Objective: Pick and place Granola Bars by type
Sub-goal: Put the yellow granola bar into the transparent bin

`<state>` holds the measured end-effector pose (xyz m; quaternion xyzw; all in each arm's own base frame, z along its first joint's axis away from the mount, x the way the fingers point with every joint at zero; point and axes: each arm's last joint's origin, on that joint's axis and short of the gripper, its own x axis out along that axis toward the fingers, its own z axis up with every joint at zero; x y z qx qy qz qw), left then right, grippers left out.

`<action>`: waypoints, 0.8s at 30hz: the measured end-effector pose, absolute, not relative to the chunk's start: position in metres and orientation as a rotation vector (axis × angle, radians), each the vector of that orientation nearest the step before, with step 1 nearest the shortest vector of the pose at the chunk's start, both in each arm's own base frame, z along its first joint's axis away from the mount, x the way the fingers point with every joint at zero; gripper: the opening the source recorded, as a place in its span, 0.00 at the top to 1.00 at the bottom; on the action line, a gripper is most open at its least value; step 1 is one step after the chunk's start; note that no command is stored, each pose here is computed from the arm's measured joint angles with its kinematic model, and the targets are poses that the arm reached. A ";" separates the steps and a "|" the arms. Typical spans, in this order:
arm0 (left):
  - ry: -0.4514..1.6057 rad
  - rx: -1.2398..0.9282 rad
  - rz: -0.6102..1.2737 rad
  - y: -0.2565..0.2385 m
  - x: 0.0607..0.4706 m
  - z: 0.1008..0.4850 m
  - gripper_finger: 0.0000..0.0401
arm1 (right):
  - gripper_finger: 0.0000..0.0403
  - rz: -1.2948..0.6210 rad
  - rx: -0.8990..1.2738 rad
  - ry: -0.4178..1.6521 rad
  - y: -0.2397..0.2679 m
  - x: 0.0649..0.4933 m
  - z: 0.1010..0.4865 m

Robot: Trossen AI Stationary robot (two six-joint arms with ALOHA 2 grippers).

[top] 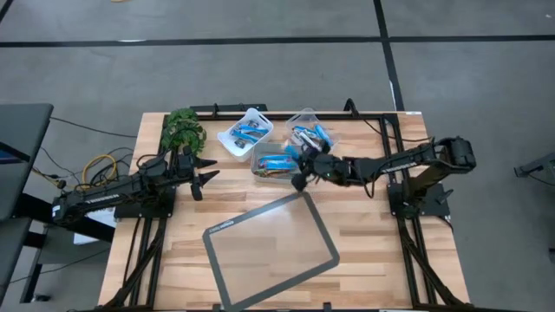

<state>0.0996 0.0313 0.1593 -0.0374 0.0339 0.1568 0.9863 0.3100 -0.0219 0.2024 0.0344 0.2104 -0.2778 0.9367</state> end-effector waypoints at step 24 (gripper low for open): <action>0.068 -0.075 0.315 0.031 0.100 0.159 0.58 | 0.90 -0.827 0.069 0.879 -0.122 0.284 0.202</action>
